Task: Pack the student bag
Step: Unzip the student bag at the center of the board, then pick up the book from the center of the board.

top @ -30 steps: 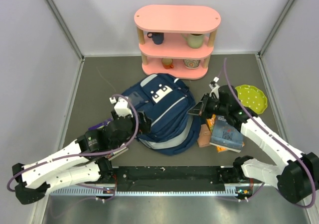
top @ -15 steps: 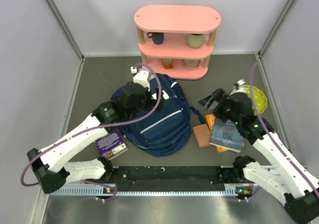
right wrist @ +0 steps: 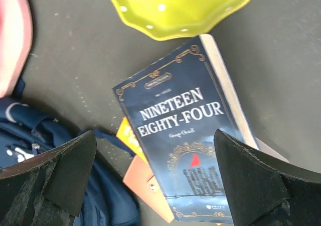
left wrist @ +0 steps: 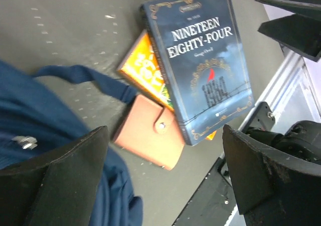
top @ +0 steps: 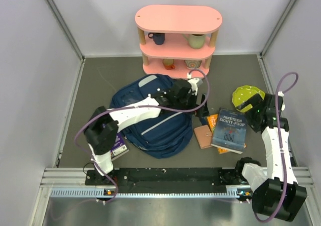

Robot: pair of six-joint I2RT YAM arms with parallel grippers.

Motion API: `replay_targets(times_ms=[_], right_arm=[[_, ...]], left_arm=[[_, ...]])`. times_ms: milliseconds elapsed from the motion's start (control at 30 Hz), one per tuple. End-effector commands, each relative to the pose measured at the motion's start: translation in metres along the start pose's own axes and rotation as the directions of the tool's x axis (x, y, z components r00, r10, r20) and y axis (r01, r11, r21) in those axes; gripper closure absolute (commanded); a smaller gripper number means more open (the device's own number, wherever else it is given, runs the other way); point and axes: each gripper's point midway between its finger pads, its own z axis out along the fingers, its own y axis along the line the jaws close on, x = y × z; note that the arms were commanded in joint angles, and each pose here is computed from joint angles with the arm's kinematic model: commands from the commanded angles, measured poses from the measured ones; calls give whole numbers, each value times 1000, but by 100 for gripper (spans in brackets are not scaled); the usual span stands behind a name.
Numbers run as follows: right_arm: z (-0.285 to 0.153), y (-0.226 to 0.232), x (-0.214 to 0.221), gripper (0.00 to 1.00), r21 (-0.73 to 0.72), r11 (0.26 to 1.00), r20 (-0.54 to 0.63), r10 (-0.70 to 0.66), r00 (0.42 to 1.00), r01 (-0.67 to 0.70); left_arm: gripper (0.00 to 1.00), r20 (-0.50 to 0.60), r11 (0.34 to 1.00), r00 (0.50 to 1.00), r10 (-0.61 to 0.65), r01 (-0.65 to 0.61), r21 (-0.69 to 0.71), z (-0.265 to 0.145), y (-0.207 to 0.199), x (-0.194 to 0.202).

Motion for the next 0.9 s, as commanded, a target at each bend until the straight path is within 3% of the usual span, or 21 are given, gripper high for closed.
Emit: replay_targets(times_ms=[0,333,500,667,733,867], right_arm=[[9,-16,-6,1,35,999,1,-3,1000,3],[45,-51,5,1,131,990,-29,-48,998,51],[59,-62,18,1,151,983,-101,-89,991,104],[69,-56,34,2,71,989,-183,-117,976,132],[70,-51,40,7,26,990,-210,-132,969,140],[66,-43,44,32,-29,989,-211,-145,967,142]], left_arm=[[1,23,976,1000,6,-11,218,15,-59,-24],[2,-100,970,994,-37,60,236,61,-50,8],[2,-160,966,986,-46,84,243,79,-52,32],[2,-212,964,976,-51,103,245,93,-53,51],[2,-233,963,971,-52,111,246,97,-53,58],[3,-259,962,964,-55,121,247,101,-51,64]])
